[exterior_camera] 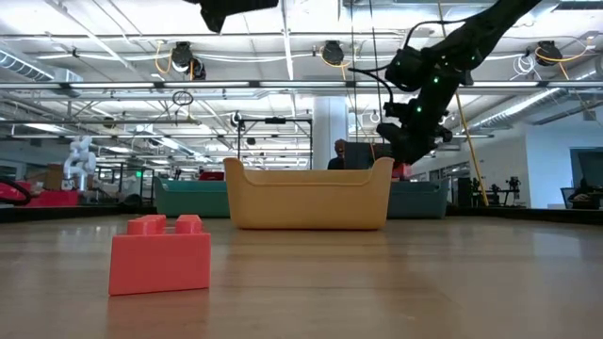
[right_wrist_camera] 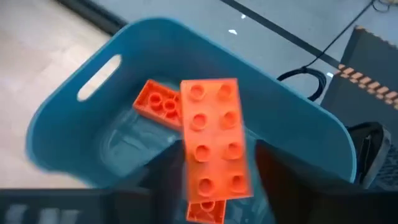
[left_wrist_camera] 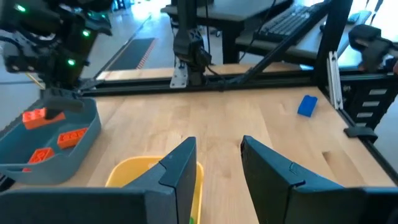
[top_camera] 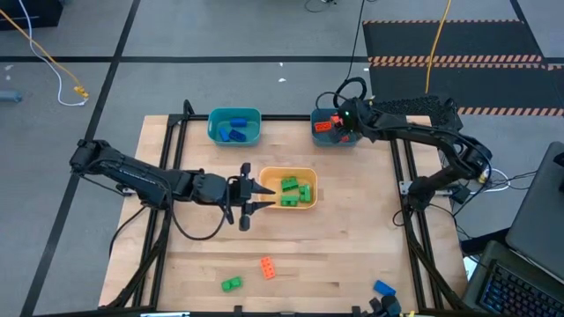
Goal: Sort & place blocks by color
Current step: Put the orange game piece into the blue bin, then put the blue game piece into the green bin
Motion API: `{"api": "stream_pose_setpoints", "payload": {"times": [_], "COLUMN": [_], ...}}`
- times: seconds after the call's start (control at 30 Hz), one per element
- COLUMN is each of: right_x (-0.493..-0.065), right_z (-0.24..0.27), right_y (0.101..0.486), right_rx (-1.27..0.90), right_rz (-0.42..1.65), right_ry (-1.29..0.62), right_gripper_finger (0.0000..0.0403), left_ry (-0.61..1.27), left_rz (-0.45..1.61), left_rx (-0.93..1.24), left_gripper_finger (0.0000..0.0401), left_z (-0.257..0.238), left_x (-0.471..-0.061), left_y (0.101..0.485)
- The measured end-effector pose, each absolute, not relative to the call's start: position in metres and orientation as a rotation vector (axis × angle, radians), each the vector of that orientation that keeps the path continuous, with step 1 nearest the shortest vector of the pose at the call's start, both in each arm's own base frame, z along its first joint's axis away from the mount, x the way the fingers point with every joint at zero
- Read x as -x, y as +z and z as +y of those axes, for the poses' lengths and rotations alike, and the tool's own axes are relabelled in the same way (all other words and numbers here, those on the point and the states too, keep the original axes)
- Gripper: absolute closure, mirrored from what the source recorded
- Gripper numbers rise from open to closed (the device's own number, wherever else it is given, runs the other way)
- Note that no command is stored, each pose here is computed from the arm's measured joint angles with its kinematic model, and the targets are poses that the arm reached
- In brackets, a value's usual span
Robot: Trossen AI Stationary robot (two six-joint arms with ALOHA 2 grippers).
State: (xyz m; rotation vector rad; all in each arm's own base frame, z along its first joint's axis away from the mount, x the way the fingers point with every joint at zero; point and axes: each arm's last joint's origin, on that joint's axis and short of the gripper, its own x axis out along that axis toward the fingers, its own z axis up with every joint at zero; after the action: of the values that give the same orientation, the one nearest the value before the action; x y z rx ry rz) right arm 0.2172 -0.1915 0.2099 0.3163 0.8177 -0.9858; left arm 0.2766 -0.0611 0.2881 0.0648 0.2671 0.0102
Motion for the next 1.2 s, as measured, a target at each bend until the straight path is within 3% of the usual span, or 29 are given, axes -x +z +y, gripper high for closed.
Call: {"api": "stream_pose_setpoints", "payload": {"times": [0.17,0.3,0.6,1.0,1.1,1.2], "right_x": [-0.217,-0.216,-0.21,-0.204,-0.202,-0.198], "right_z": [-0.196,-0.195,-0.148,-0.014,0.015,0.04], "right_y": [0.207,0.21,0.233,0.232,0.232,0.232], "right_rx": [-0.338,-0.327,-0.428,-0.46,-0.495,-0.541], "right_rz": [0.798,0.799,0.86,1.305,1.353,1.386], "right_ry": [-1.005,-1.0,-0.716,-0.31,-0.246,-0.205], "right_gripper_finger": [0.0096,0.0054,0.0079,0.0103,0.0104,0.0104], "left_ry": [0.006,0.008,0.009,0.025,0.044,0.047], "left_rz": [0.276,0.302,0.33,0.33,0.336,0.341], "left_rx": [-0.061,-0.053,-0.061,-0.09,-0.108,-0.131], "left_gripper_finger": [0.0272,0.0272,0.0272,0.027,0.0249,0.0202], "left_z": [-0.063,-0.063,-0.063,-0.061,-0.057,-0.056], "left_x": [-0.277,-0.277,-0.276,-0.276,-0.277,-0.277], "left_y": [0.286,0.283,0.281,0.281,0.28,0.28]}}
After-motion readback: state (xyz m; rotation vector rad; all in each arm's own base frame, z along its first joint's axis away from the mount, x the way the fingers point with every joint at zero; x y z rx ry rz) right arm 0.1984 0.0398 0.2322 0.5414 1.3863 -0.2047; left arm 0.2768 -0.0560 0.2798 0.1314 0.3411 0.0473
